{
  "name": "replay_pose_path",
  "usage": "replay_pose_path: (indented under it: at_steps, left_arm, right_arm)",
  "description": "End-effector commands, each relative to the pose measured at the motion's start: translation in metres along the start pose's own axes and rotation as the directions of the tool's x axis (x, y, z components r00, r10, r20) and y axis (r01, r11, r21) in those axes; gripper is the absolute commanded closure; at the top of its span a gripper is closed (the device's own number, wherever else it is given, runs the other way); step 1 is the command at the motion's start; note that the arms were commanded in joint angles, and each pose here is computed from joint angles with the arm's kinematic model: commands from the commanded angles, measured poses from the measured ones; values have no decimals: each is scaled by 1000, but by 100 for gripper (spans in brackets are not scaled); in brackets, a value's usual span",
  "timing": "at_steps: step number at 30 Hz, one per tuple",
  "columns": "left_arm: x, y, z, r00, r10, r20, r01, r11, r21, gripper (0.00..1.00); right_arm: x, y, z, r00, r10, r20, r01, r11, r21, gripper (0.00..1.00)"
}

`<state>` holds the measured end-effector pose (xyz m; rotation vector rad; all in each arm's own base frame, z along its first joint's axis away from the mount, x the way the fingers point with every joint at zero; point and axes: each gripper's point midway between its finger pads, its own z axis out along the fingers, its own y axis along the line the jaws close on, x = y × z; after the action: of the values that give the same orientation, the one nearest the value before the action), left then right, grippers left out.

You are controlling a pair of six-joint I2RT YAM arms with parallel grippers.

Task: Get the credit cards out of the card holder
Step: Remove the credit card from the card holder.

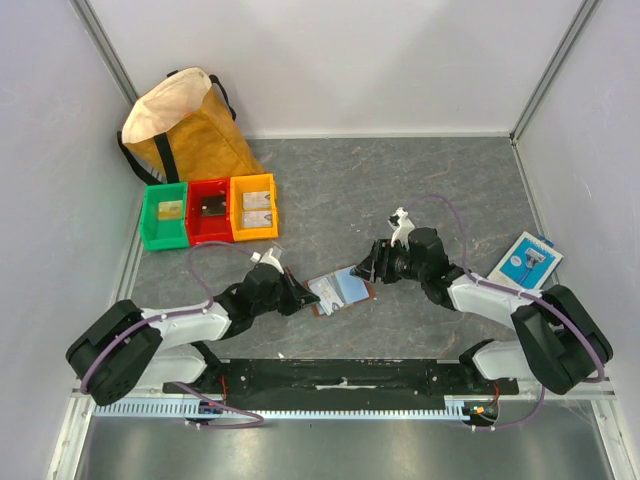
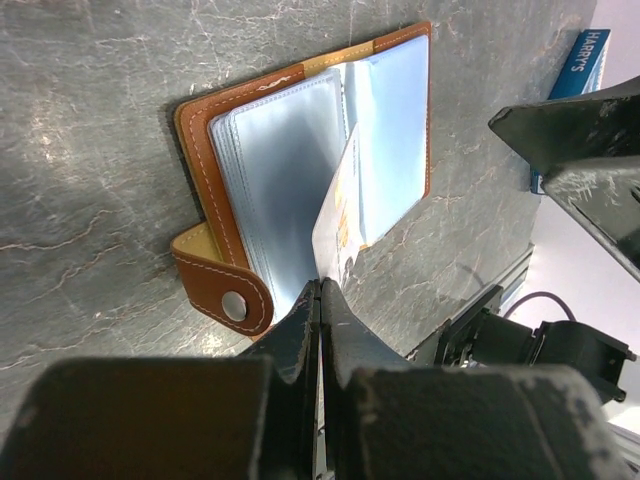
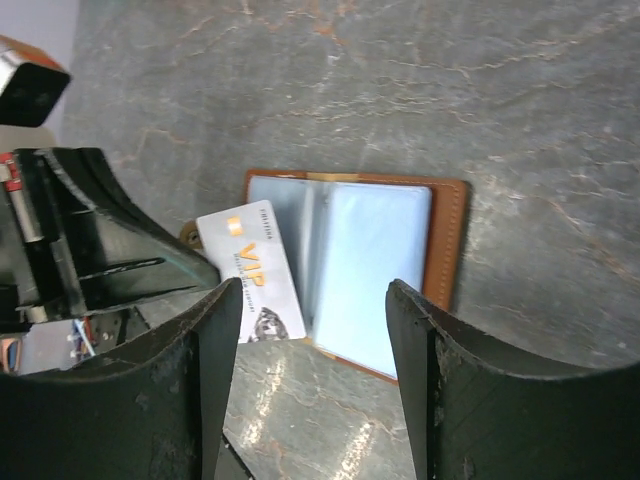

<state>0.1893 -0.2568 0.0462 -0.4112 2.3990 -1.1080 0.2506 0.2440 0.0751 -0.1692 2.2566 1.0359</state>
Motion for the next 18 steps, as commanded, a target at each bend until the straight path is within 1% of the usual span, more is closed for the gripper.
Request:
replay_pose_path:
  at_steps: [1, 7, 11, 18]
  left_arm:
    - [-9, -9, -1, 997, -49, 55, 45, 997, 59, 98]
    - [-10, -12, -3, 994, -79, 73, 70, 991, 115, 98]
    - [-8, -9, -3, 994, -89, 67, 81, 990, 112, 98]
    - [-9, -12, -6, 988, -128, 83, 113, 980, 164, 98]
  right_arm:
    - [-1, 32, 0, 1000, -27, 7, 27, 985, -169, 32]
    - [18, 52, 15, 997, -50, -59, 32, 959, -282, 31]
    - [30, 54, 29, 992, -63, -107, 30, 958, -286, 32]
    - [45, 54, 40, 983, -72, -166, 19, 953, -302, 36]
